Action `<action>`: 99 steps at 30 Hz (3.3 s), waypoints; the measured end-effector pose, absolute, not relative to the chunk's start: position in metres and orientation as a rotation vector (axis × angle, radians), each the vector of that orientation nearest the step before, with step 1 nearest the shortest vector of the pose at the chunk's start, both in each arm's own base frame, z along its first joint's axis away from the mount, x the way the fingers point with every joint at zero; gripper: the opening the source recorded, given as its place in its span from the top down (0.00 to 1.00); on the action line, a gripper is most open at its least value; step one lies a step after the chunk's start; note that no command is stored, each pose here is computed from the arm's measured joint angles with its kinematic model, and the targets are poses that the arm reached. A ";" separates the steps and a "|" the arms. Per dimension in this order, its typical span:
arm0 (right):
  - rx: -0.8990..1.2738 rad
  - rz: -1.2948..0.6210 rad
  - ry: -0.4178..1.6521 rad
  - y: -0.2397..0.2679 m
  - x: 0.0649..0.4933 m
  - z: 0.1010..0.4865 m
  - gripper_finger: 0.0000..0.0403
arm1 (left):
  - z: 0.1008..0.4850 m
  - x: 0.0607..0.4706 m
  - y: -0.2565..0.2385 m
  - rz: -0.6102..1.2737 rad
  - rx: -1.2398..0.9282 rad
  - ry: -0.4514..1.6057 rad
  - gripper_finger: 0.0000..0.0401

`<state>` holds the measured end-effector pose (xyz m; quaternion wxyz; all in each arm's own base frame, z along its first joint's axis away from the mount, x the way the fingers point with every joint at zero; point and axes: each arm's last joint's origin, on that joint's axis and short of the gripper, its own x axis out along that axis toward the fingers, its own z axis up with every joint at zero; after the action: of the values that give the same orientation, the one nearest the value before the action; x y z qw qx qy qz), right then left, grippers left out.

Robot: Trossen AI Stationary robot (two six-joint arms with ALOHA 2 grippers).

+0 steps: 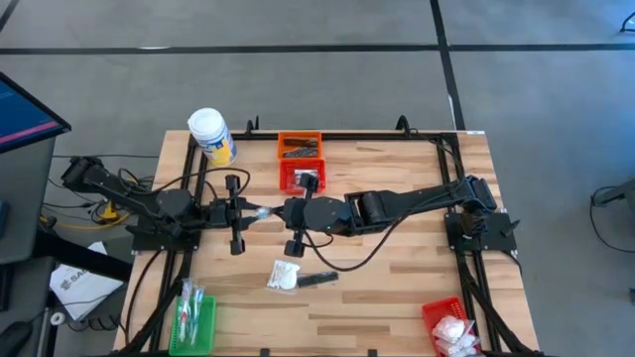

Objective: Pick & Place Travel size toiletries
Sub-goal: Put the blue toothbrush into the green basket

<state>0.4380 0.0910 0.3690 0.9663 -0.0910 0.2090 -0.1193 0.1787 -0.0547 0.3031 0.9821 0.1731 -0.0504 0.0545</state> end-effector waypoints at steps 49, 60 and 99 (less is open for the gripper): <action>-0.263 -0.135 0.991 0.065 0.407 0.328 0.53 | 0.272 0.121 -0.101 0.224 -0.880 0.621 0.97; -0.279 -0.131 1.041 0.065 0.403 0.326 0.54 | 0.255 0.094 -0.154 0.243 -1.143 0.742 0.97; -0.271 -0.173 1.030 0.045 0.407 0.327 0.54 | 0.216 0.110 -0.268 0.929 -0.871 1.450 0.97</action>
<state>0.4075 0.0453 0.3265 0.8580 -0.1290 0.4904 -0.0822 0.1098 -0.2681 0.2159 0.5695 -0.3711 0.6175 0.3959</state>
